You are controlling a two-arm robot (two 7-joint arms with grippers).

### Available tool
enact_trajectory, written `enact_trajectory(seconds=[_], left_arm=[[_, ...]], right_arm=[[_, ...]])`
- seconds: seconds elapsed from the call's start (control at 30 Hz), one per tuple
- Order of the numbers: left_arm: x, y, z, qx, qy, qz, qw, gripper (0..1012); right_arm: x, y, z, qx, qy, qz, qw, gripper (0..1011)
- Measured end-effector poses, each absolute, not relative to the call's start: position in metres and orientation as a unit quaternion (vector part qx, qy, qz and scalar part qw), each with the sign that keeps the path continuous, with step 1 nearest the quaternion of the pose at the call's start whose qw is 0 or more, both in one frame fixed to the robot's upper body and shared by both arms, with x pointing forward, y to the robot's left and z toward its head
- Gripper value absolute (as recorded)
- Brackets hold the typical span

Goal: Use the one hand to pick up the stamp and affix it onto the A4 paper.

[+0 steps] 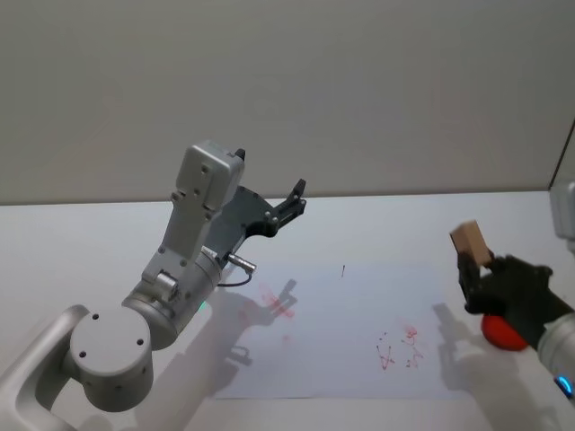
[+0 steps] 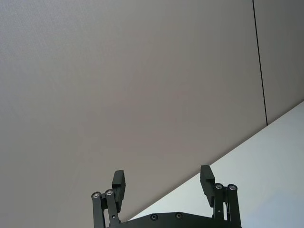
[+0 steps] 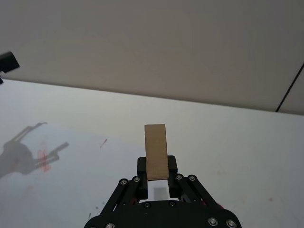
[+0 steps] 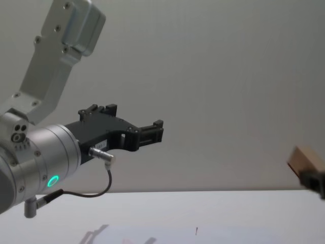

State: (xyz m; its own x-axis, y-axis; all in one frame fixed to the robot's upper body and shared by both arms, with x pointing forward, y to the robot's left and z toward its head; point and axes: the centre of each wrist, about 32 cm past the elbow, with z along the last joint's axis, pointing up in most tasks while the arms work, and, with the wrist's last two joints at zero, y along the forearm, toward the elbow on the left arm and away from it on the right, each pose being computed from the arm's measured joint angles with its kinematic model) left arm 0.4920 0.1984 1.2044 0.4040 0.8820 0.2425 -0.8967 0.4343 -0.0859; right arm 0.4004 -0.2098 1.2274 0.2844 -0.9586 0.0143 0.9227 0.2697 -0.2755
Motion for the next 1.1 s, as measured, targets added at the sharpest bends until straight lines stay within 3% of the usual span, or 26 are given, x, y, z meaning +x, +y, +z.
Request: enact_trajectory(seconds=[0.53, 1.1], left_arm=[[0.492, 0.198, 1.204, 0.029, -0.126, 0.531, 0.837, 1001], [0.492, 0.198, 1.204, 0.029, -0.126, 0.531, 0.837, 1001]], right_arm=[[0.382, -0.230, 1.203, -0.200, 0.144, -0.619, 0.746, 214], [0.391, -0.244, 1.193, -0.247, 0.135, -0.630, 0.724, 214]])
